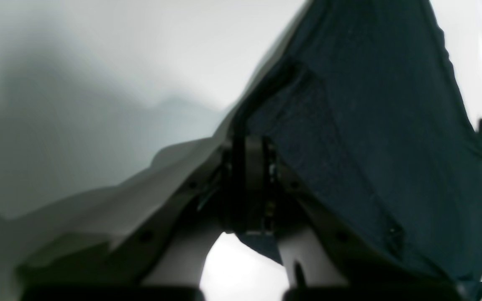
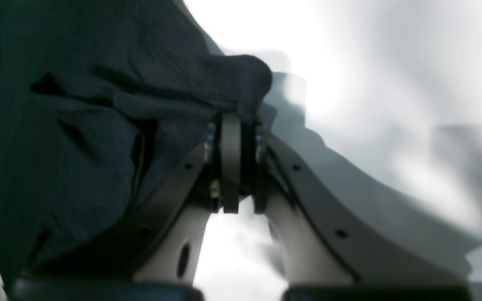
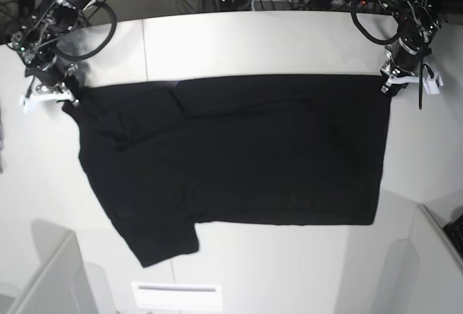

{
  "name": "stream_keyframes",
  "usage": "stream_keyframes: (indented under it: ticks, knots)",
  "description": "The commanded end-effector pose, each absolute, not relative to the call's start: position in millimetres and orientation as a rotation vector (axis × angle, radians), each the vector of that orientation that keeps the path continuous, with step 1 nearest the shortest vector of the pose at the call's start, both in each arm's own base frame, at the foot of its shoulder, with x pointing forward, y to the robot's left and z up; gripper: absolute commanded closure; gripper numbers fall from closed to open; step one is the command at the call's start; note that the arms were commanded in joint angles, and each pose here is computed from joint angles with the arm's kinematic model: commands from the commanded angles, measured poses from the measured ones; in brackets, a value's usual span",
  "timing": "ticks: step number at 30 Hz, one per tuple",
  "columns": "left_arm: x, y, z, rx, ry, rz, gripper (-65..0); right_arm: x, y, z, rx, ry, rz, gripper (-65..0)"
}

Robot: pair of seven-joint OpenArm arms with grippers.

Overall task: Fold the T-shirt properly
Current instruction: 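Drag the held shoulders back along the table, smoothing the shirt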

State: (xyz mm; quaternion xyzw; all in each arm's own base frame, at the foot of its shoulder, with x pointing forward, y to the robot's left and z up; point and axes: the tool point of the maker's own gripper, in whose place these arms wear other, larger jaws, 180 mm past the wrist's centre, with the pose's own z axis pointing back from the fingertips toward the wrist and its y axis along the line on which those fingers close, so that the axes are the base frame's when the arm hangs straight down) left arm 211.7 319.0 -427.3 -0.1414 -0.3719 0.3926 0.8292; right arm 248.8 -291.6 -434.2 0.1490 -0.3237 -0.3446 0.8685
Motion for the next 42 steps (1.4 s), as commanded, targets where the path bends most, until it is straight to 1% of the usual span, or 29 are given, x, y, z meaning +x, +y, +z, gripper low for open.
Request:
stream_keyframes:
  ticks: [1, 8, 18, 26, 32, 35, 42]
  knots:
    - [208.1, 327.2, -420.3, -0.268, -0.802, 0.816, 0.0, 256.1, -301.5, -419.3, 0.295, -0.728, -0.704, 0.0]
    - [175.8, 329.4, -414.4, -0.203, -0.773, 0.768, 0.0, 226.2, -302.8, -420.1, 0.25, -0.674, -0.671, 0.0]
    - [133.6, 328.3, -427.5, -0.164, -0.684, 0.76, 0.0, 186.0, -293.8, -422.1, 0.201, -0.632, -0.652, 0.0]
    - [105.0, 345.1, -422.4, -0.12, -0.692, 0.776, 0.0, 164.7, -290.1, -430.2, 0.19, -0.587, -0.657, 0.0]
    - [102.8, 343.0, -423.1, -0.124, -0.688, 0.763, 0.0, 160.9, -284.4, -422.4, 0.18, -0.602, -0.646, 0.0]
    - [102.8, 343.0, -423.1, -0.124, -0.688, 0.763, 0.0, 152.0, -280.0, -423.3, 0.182, -0.561, -0.633, 0.0]
    - [97.2, 343.3, -424.6, -0.117, -0.674, 0.765, 0.0, 147.5, -275.0, -426.1, 0.191, -0.543, -0.639, 0.0]
